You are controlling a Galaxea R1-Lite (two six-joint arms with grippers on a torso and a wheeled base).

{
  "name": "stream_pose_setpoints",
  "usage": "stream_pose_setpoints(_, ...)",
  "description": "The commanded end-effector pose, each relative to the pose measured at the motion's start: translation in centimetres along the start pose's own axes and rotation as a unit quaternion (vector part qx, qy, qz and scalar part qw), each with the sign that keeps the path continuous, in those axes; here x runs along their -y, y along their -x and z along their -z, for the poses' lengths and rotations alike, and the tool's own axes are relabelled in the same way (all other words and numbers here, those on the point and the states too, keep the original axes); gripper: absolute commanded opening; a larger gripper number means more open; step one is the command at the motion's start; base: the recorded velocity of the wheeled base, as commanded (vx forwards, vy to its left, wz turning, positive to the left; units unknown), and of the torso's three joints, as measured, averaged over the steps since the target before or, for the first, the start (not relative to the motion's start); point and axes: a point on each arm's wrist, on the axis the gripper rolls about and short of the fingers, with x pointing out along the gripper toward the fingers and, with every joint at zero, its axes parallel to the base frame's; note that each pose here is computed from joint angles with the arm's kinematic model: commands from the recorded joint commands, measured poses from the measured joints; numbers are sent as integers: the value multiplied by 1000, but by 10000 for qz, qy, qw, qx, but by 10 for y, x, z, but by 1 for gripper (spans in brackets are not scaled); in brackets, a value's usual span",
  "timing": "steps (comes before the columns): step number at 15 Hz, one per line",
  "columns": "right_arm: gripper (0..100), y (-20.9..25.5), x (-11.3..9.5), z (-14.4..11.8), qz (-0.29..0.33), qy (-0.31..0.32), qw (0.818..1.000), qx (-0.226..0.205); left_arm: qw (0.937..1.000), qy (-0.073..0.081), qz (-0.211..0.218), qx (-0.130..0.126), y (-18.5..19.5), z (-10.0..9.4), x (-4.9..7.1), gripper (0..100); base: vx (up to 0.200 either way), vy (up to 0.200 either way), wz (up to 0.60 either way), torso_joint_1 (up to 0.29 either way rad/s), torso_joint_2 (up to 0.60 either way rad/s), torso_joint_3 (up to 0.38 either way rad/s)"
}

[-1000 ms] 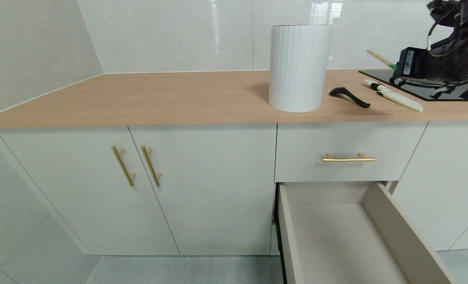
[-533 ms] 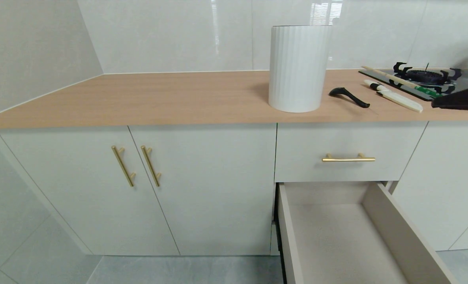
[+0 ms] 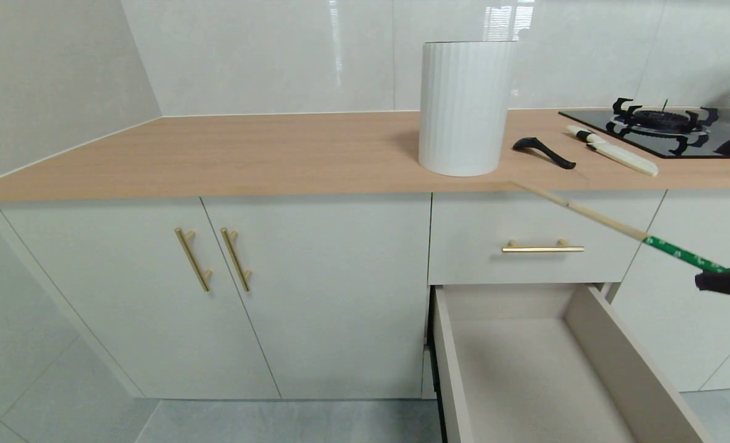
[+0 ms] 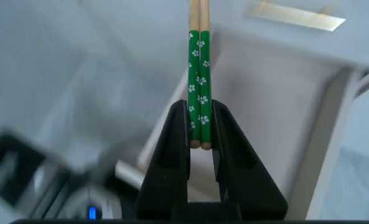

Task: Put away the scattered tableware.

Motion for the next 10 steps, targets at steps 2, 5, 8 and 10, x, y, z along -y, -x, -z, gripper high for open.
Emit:
stream_pose_setpoints(2, 0, -26, -3, 12, 130, 116, 9954, -946, 10000, 1, -3, -6, 0, 0, 0, 100, 0, 0, 0, 0, 0, 0)
stream_pose_setpoints(5, 0, -44, -7, 20, 430, 303, 9851, -1640, 10000, 1, -3, -6, 0, 0, 0, 100, 0, 0, 0, 0, 0, 0)
stream_pose_setpoints(8, 0, -74, -6, 28, 521, 305, 9678, -2445, 10000, 1, -3, -6, 0, 0, 0, 100, 0, 0, 0, 0, 0, 0)
stream_pose_setpoints(10, 0, -119, -2, 38, 581, 226, 9457, -3191, 10000, 1, -3, -6, 0, 0, 0, 100, 0, 0, 0, 0, 0, 0)
